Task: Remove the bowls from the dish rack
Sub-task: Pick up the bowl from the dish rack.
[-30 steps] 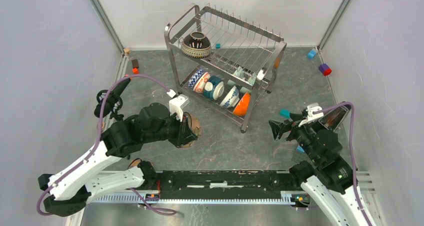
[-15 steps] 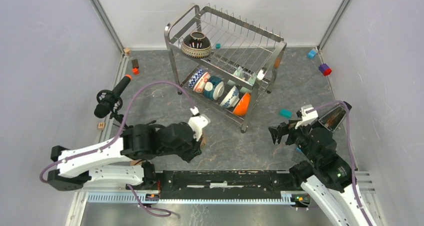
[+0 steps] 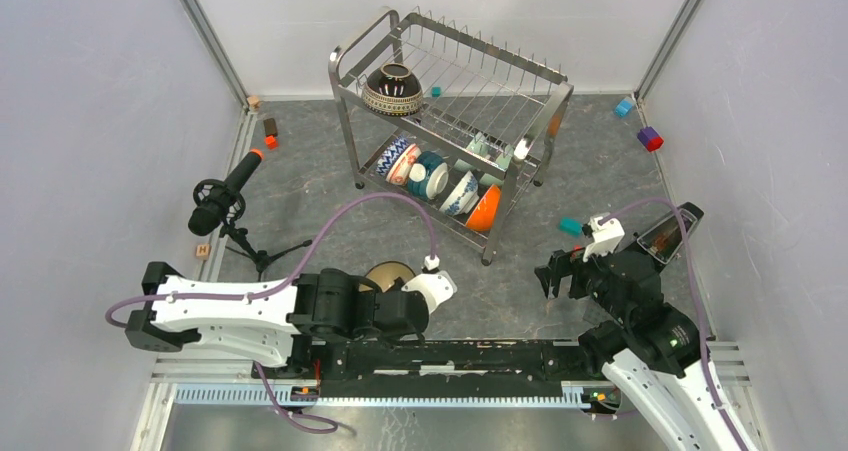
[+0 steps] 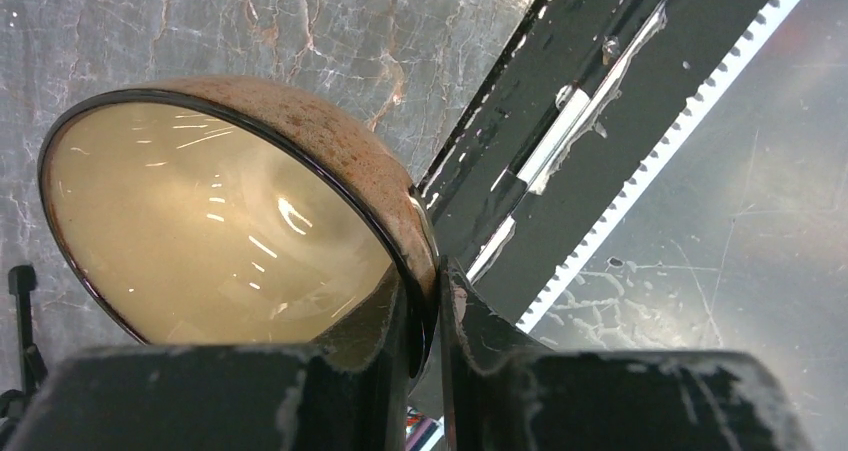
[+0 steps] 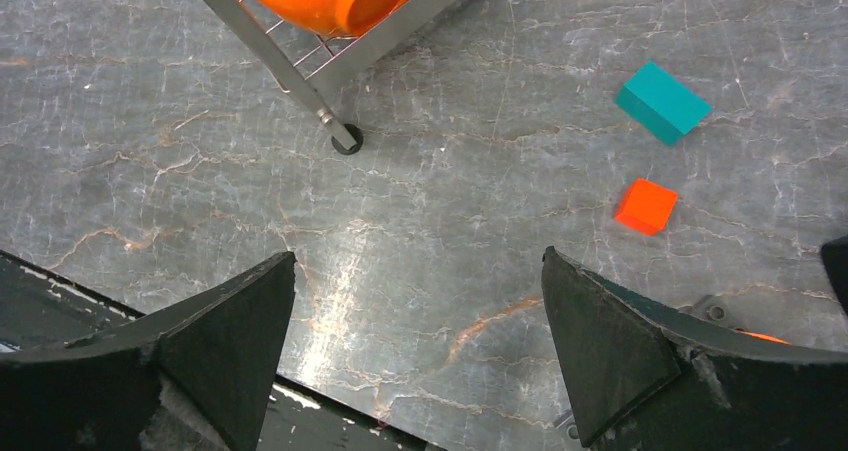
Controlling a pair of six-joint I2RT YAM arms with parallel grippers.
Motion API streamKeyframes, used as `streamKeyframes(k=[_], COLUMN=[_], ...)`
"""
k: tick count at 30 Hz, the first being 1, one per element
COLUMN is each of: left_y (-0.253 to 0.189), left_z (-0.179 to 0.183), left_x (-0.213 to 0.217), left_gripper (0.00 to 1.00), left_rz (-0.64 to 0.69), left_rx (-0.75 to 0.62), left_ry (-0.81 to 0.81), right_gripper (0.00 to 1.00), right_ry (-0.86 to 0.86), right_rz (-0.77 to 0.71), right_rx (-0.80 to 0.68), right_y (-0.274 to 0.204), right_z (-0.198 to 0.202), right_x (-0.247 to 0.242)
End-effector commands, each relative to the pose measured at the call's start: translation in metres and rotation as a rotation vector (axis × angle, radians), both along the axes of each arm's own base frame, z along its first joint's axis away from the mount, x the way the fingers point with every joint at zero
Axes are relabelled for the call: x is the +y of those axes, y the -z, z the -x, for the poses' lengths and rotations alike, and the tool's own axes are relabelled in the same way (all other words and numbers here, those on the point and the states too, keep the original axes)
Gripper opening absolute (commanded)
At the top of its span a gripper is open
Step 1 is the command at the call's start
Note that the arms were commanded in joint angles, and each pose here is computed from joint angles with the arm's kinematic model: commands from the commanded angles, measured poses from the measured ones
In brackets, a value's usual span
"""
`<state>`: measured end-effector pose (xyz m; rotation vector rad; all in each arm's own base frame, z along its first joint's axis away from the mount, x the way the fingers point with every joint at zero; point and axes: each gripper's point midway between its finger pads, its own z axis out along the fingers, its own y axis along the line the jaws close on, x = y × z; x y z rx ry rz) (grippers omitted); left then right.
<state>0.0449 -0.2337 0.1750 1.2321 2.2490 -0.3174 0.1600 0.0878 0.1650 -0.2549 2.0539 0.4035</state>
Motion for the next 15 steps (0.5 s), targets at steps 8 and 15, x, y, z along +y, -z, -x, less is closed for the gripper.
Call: streamKeyframes(k=[8,15], left_y=[0.005,0.018], left_z=[0.008,0.016], left_x=[-0.005,-0.014], left_gripper=[0.02,0.02], left_rz=[-0.019,-0.049], left_rx=[-0.090,-0.092], left_ry=[0.172,0.240], right_gripper=[0.98,0.98], right_ry=[-0.084,-0.126], right_rz=[-0.068,-0.116], right_rx=[0.039,0.068], right_y=[-0.002,0.003], right_z=[0.007,0.011], right_x=[0.020,0.032])
